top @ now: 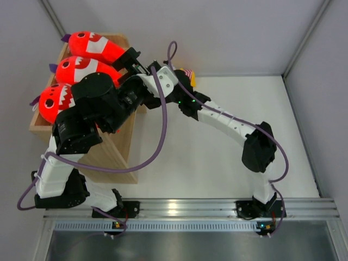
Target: Place and organize the stuffed toys onto the shelf
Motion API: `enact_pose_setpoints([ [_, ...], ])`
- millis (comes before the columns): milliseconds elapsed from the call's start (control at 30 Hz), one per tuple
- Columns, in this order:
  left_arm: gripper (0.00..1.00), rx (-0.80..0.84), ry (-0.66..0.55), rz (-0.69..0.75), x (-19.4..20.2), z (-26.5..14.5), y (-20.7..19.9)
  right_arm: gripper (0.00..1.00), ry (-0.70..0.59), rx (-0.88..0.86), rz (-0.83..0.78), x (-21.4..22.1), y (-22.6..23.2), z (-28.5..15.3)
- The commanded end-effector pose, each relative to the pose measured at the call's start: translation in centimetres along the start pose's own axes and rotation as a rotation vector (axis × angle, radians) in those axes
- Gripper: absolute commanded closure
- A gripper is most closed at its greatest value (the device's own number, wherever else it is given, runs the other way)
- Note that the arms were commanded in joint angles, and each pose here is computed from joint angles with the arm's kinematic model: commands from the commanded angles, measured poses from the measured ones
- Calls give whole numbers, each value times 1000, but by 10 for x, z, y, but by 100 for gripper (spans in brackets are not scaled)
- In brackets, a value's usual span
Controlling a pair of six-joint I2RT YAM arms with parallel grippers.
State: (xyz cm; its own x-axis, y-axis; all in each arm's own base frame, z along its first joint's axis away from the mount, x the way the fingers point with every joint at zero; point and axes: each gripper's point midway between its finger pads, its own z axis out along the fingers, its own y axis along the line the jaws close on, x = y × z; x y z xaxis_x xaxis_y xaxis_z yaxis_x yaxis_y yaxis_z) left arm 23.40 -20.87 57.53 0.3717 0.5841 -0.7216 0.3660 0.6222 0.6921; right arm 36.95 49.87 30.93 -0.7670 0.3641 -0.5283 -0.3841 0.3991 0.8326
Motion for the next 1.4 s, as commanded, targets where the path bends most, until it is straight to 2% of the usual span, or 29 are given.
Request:
enact_pose_setpoints([
  [0, 2, -47, -1, -19, 2, -8, 14, 30, -157, -138, -160, -66, 58, -60],
  [33, 2, -53, -3, -22, 2, -9, 17, 28, -186, -154, -181, -79, 67, -79],
  [67, 2, -52, -2, -19, 2, -9, 17, 27, -188, -121, -200, -81, 50, -84],
  [133, 2, -58, 2, -23, 3, -9, 17, 25, -255, -77, -208, -114, 32, -110],
  [167, 2, -59, 3, -22, 3, -9, 18, 25, -261, -40, -189, -119, 10, -113],
  [300, 2, -69, 13, -20, 4, -9, 20, 24, -395, 121, -141, -201, -76, -137],
  [333, 2, -72, 22, -16, 6, -7, 20, 24, -351, 206, -95, -200, -123, -122],
  [367, 2, -74, 23, -18, 7, -7, 20, 23, -397, 221, -94, -233, -133, -129],
  [400, 2, -77, 30, -20, 9, -6, 20, 22, -344, 290, -45, -228, -185, -109],
  [433, 2, -82, 41, -17, 11, -4, 20, 20, -321, 328, -12, -231, -208, -104],
  [467, 2, -86, 50, -17, 13, -3, 21, 20, -358, 301, -23, -260, -202, -104],
  [500, 1, -90, 54, -19, 14, -3, 22, 19, -312, 334, 20, -251, -248, -84],
  [533, 2, -98, 67, -14, 17, -1, 23, 18, -317, 337, 25, -257, -261, -78],
  [567, 2, -105, 74, -14, 18, -1, 25, 19, -354, 309, 11, -276, -255, -75],
  [633, 2, -116, 89, -13, 22, 1, 26, 18, -373, 354, 54, -276, -304, -63],
  [733, 2, -119, 110, -2, 26, 4, 25, 18, -431, 279, 91, -287, -322, -53],
  [767, 2, -116, 115, 5, 27, 5, 24, 18, -464, 217, 84, -296, -313, -50],
  [833, 2, -113, 127, 14, 28, 8, 22, 18, -447, 203, 99, -288, -326, -37],
  [867, 2, -110, 132, 18, 29, 9, 20, 18, -459, 175, 77, -293, -313, -33],
  [900, 2, -111, 136, 21, 30, 10, 20, 17, -458, 160, 73, -289, -319, -26],
  [967, 2, -113, 142, 27, 31, 10, 20, 17, -456, 133, 126, -282, -323, -20],
  [1167, 2, -118, 144, 29, 31, 9, 22, 18, -421, 109, 126, -256, -335, 2],
  [1367, 2, -117, 136, 19, 30, 6, 23, 17, -420, 250, 176, -227, -372, 18],
])
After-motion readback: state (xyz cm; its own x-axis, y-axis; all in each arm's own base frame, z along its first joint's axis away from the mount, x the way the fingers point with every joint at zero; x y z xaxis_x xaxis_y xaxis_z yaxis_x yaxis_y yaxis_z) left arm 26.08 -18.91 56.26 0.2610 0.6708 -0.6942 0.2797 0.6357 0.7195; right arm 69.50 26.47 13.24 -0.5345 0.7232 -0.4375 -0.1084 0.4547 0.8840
